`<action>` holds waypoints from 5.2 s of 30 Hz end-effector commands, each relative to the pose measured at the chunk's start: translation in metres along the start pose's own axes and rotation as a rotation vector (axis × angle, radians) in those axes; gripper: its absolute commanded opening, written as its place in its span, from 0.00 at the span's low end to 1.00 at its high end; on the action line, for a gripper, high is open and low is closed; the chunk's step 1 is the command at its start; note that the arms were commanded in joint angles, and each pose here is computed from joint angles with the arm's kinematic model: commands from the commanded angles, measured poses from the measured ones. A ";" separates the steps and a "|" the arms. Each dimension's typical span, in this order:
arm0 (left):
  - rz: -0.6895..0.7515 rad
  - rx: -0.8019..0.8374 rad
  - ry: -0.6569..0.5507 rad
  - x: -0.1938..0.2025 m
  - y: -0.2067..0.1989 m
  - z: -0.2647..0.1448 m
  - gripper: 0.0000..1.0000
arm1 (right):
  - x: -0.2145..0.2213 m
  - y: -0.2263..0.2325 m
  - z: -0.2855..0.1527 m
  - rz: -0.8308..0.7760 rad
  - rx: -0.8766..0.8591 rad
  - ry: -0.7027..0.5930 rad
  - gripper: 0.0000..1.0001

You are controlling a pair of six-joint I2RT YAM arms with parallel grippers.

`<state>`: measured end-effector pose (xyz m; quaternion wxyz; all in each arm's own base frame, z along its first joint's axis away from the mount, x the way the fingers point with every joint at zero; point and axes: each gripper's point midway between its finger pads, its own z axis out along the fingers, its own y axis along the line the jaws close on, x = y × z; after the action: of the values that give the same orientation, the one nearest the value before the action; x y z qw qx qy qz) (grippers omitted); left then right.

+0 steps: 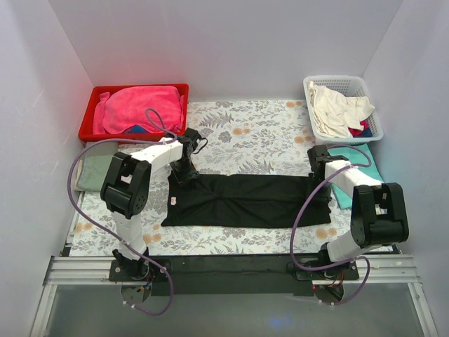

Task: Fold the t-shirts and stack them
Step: Fold the other side of the tshirt into a rectangle, then rotate the tshirt 90 degrees

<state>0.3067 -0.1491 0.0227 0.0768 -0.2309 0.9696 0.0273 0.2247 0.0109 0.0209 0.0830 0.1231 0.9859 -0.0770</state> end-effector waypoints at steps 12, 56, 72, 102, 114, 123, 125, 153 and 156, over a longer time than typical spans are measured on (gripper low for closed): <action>-0.032 0.066 -0.037 -0.064 -0.021 0.000 0.19 | -0.089 -0.004 -0.076 0.069 0.016 -0.279 0.34; 0.376 0.381 -0.221 -0.045 -0.093 -0.057 0.37 | -0.091 0.062 -0.078 -0.041 -0.123 -0.261 0.35; 0.367 0.334 -0.118 -0.021 -0.092 -0.017 0.37 | -0.088 0.056 -0.074 -0.044 -0.095 -0.257 0.35; 0.363 0.245 -0.148 -0.018 -0.081 -0.015 0.00 | -0.083 0.053 -0.074 -0.048 -0.091 -0.258 0.35; 0.304 0.256 -0.190 -0.018 -0.071 -0.057 0.00 | -0.082 0.051 -0.074 -0.054 -0.088 -0.260 0.34; 0.286 0.275 -0.135 0.011 -0.055 -0.064 0.00 | -0.080 0.049 -0.070 -0.061 -0.079 -0.250 0.34; 0.290 0.271 -0.115 0.021 -0.050 -0.064 0.01 | -0.080 0.049 -0.070 -0.062 -0.078 -0.251 0.34; 0.268 0.099 -0.220 0.014 -0.049 -0.054 0.30 | -0.087 0.061 -0.073 -0.084 -0.106 -0.256 0.34; 0.248 0.052 -0.192 0.014 -0.049 -0.040 0.30 | -0.085 0.062 -0.072 -0.095 -0.113 -0.250 0.35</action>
<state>0.3082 -0.2097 0.0661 0.1805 -0.0859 0.9798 0.0059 0.3012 0.0572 0.0917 0.1905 0.0676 0.9780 -0.0507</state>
